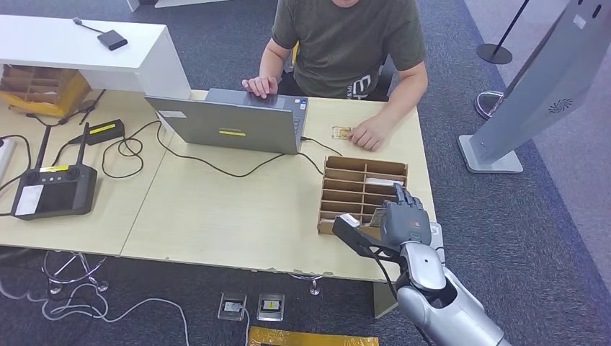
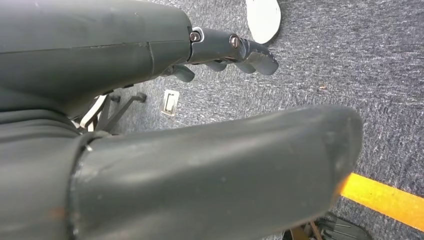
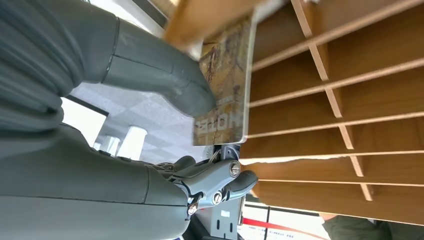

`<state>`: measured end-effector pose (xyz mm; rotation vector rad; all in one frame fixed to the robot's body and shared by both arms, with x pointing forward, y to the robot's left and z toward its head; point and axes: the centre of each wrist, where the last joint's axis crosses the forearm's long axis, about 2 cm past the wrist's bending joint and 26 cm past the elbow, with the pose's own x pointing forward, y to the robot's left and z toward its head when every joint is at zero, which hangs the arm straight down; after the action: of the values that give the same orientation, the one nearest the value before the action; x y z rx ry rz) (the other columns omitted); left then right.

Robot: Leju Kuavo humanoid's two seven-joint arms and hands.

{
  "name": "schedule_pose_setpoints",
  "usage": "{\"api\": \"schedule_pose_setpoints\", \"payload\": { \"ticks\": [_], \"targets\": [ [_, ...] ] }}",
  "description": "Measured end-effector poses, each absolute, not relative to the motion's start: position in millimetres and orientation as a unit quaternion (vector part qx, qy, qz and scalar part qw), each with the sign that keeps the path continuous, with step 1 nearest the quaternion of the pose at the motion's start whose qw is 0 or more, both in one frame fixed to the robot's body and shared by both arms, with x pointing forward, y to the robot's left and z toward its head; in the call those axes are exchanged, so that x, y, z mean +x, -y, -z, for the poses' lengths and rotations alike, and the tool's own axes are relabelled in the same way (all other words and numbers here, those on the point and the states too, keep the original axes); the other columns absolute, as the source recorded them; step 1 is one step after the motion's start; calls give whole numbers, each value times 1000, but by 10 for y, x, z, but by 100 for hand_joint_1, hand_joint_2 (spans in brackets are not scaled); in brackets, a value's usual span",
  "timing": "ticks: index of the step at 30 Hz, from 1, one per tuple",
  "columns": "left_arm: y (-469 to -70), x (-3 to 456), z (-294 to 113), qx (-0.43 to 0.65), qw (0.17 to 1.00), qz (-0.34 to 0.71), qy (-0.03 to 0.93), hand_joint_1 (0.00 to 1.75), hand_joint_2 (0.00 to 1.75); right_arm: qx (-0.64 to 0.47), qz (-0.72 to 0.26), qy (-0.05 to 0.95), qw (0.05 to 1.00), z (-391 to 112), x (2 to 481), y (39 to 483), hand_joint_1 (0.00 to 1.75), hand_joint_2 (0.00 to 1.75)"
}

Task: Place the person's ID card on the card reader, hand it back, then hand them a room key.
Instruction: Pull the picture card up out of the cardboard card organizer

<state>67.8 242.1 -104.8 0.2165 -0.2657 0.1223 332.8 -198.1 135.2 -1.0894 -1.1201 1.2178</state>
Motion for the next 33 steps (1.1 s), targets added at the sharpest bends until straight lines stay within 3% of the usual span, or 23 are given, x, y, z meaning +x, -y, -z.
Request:
{"api": "schedule_pose_setpoints", "payload": {
  "ticks": [24,33],
  "targets": [
    [-2422,677,1049,103,984,-47,136,0,0,-482,-507,481,528,-1364,3322,1983,175,175],
    [-2425,672,1050,104,984,-30,145,0,0,-554,-423,562,446,-2039,3414,1936,175,175]
  ]
}}
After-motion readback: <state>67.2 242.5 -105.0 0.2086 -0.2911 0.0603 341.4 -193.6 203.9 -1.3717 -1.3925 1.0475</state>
